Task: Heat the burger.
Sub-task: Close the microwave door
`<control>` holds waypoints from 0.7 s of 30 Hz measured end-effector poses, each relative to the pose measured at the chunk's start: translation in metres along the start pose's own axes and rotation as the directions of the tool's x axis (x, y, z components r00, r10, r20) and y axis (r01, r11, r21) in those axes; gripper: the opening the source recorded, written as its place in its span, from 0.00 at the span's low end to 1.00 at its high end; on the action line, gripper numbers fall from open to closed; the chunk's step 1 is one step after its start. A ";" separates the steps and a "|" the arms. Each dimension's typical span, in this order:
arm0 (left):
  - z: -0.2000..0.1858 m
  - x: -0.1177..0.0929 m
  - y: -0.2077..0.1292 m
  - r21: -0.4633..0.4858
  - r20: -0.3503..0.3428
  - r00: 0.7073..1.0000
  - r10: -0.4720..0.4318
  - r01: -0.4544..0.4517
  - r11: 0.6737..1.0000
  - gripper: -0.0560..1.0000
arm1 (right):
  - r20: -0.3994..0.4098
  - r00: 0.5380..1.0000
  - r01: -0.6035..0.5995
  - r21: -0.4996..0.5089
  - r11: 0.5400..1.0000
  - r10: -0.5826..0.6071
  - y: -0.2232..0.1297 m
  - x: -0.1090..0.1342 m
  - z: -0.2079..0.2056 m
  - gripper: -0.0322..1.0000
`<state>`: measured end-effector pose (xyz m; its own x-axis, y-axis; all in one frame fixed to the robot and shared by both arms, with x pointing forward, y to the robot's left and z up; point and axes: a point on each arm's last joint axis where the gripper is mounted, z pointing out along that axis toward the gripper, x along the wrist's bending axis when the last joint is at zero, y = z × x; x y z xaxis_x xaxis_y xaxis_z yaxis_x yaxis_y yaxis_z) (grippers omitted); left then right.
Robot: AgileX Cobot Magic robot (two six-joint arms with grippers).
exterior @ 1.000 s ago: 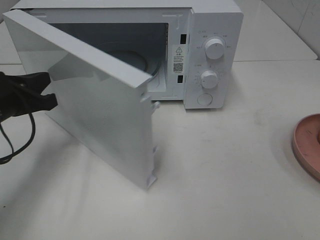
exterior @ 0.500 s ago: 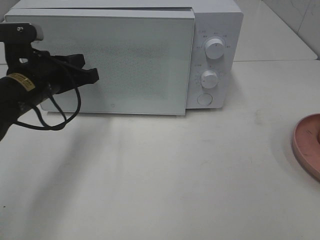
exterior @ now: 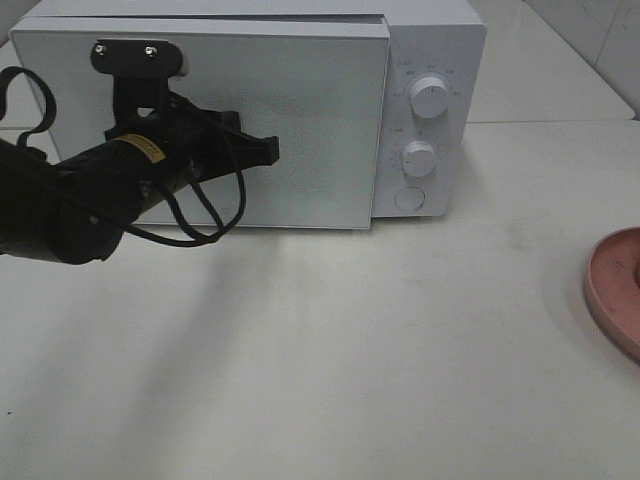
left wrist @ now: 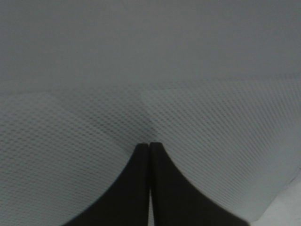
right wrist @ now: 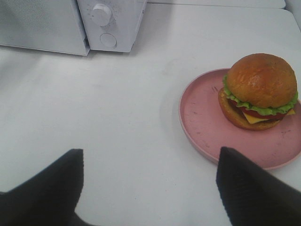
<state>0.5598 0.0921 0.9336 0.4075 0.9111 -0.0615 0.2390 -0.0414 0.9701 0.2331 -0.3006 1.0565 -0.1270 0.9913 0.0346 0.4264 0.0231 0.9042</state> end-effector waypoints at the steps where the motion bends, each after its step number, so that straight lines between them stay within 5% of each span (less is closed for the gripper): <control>1: 0.005 -0.005 0.000 0.016 0.007 1.000 0.004 -0.004 1.000 0.05 | 0.000 1.000 0.000 0.000 1.000 0.000 0.000 0.000 0.000 0.77; 21: 0.019 -0.020 0.020 0.119 0.017 1.000 -0.022 0.020 0.993 0.05 | 0.000 1.000 0.000 0.000 1.000 0.000 0.000 0.000 0.000 0.77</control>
<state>0.5733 0.0651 0.9501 0.4169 0.9047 -0.0872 0.3500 -0.0713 0.9340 0.2331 -0.3006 1.0565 -0.1270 0.9913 0.0346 0.4264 0.0231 0.9042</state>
